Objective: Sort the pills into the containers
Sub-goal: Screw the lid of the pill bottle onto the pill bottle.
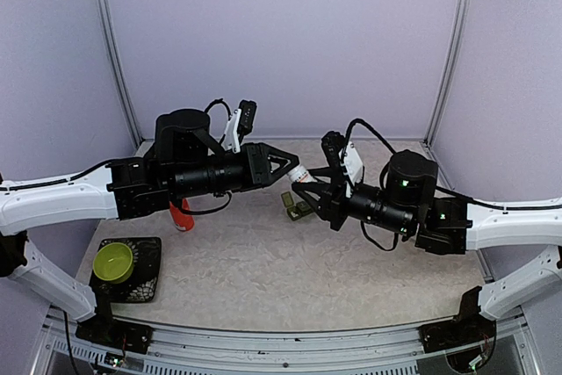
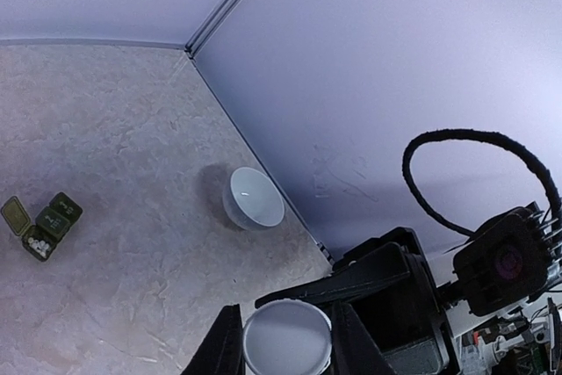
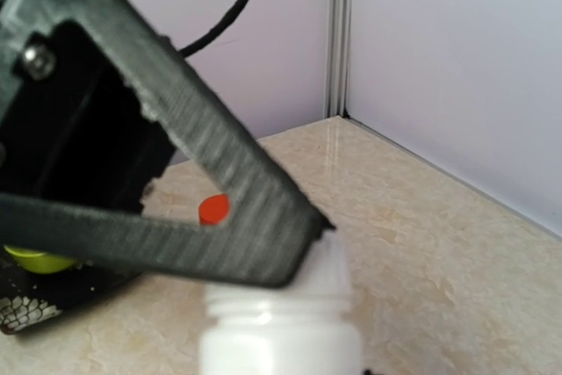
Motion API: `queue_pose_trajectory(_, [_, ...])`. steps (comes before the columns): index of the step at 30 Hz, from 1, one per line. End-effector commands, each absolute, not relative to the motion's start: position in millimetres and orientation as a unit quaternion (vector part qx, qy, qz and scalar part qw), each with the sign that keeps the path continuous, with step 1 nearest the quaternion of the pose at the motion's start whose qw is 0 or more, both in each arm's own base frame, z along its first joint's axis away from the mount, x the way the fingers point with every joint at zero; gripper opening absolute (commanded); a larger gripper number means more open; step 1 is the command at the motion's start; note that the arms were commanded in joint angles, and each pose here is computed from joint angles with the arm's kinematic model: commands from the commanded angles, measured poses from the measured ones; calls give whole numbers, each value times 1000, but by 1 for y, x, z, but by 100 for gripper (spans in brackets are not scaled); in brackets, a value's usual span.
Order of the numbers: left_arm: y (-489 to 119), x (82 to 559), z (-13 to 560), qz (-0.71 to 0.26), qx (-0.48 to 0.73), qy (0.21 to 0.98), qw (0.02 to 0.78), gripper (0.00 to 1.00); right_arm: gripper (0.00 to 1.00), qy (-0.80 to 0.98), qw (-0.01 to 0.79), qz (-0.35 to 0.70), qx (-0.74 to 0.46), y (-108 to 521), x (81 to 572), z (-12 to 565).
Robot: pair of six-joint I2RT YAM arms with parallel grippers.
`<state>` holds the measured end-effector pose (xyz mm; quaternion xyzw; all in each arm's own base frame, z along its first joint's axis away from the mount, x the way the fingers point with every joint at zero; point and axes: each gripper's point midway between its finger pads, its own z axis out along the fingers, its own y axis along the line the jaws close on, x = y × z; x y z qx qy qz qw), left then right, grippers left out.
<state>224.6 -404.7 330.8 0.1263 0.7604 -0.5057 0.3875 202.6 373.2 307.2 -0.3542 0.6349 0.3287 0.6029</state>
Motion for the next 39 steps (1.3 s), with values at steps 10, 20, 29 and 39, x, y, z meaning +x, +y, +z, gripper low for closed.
queue_pose_trajectory(10, [-410, 194, 367, -566, 225, 666, 430, 16, 0, 588, 595, 437, -332, 363, 172, 353])
queue_pose_trajectory(20, [-416, 147, 394, -601, 315, 592, 435, 15, 0, 548, 539, 563, -304, 339, 156, 373])
queue_pose_trajectory(29, [-418, 150, 393, -588, 309, 604, 440, 35, 0, 545, 525, 581, -298, 338, 155, 376])
queue_pose_trajectory(39, [-418, 171, 388, -562, 270, 635, 456, 67, 0, 567, 532, 546, -312, 346, 165, 358])
